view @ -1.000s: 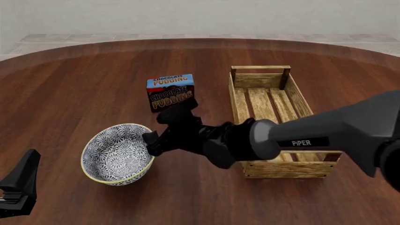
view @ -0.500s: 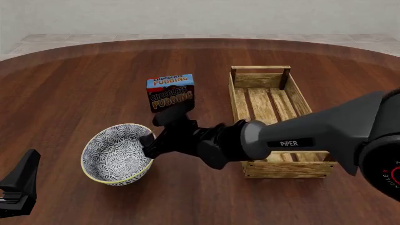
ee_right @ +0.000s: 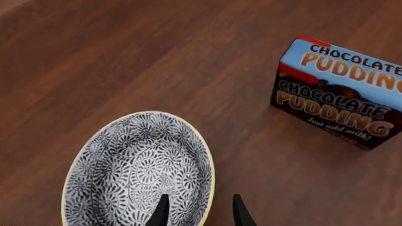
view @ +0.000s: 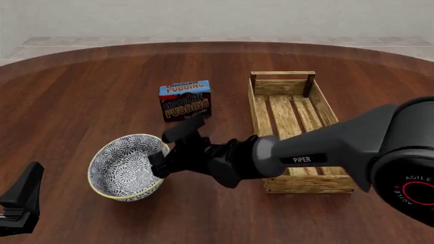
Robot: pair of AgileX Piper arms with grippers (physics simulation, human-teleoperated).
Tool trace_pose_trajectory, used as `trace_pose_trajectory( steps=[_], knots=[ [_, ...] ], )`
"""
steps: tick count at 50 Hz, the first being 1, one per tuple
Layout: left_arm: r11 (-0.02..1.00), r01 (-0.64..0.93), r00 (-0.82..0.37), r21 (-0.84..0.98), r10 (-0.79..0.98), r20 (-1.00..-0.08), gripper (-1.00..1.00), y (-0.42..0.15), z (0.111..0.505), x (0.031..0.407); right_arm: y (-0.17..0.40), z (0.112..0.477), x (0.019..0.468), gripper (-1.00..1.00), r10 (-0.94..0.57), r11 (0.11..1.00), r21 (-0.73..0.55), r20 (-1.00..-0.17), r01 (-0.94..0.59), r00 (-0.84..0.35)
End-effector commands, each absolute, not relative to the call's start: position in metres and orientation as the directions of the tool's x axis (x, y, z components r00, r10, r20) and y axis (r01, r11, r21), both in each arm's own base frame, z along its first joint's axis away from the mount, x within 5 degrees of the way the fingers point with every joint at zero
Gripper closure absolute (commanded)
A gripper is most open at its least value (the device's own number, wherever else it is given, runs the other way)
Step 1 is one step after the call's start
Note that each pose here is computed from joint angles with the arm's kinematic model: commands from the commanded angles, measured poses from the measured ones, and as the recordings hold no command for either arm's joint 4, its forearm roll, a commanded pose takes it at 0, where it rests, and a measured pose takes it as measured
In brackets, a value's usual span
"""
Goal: Pick up the bowl on the left and put it in the tray.
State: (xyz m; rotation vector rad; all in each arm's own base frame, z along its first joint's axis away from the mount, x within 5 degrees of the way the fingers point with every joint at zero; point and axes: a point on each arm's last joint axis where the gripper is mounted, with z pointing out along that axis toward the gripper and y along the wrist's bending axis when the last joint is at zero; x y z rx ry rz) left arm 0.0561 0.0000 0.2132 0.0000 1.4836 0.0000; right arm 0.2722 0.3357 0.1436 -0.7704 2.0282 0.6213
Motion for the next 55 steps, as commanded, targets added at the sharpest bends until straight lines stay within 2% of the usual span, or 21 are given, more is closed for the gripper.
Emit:
trace_pose_trajectory(
  steps=[1, 18, 31, 42, 43, 55],
  knots=[
    [1.0, 0.0, 0.087, 0.0, 0.0, -0.996, -1.0, 0.0, 0.213, 0.056, 0.338, 0.135, 0.273, -1.0, -0.292, 0.689, 0.146, -0.841, -0.71, -0.456],
    [1.0, 0.0, 0.087, 0.0, 0.0, -0.996, -1.0, 0.0, 0.213, 0.056, 0.338, 0.128, 0.277, -1.0, -0.292, 0.697, 0.151, -0.833, -0.7, -0.471],
    [1.0, 0.0, 0.087, 0.0, 0.0, -0.996, -1.0, 0.0, 0.213, 0.056, 0.342, 0.101, 0.279, -1.0, -0.298, 0.712, 0.175, -0.802, -0.681, -0.518],
    [1.0, 0.0, 0.087, 0.0, 0.0, -0.996, -1.0, 0.0, 0.213, 0.056, 0.348, 0.1, 0.27, -1.0, -0.303, 0.704, 0.192, -0.789, -0.684, -0.534],
    [1.0, 0.0, 0.087, 0.0, 0.0, -0.996, -1.0, 0.0, 0.213, 0.056, 0.35, 0.097, 0.268, 1.0, -0.304, 0.702, 0.195, -0.788, -0.685, -0.536],
    [1.0, 0.0, 0.087, 0.0, 0.0, -0.996, -1.0, 0.0, 0.213, 0.056, 0.347, 0.115, 0.265, 1.0, -0.288, 0.702, 0.206, -0.794, -0.682, -0.535]
  ],
)
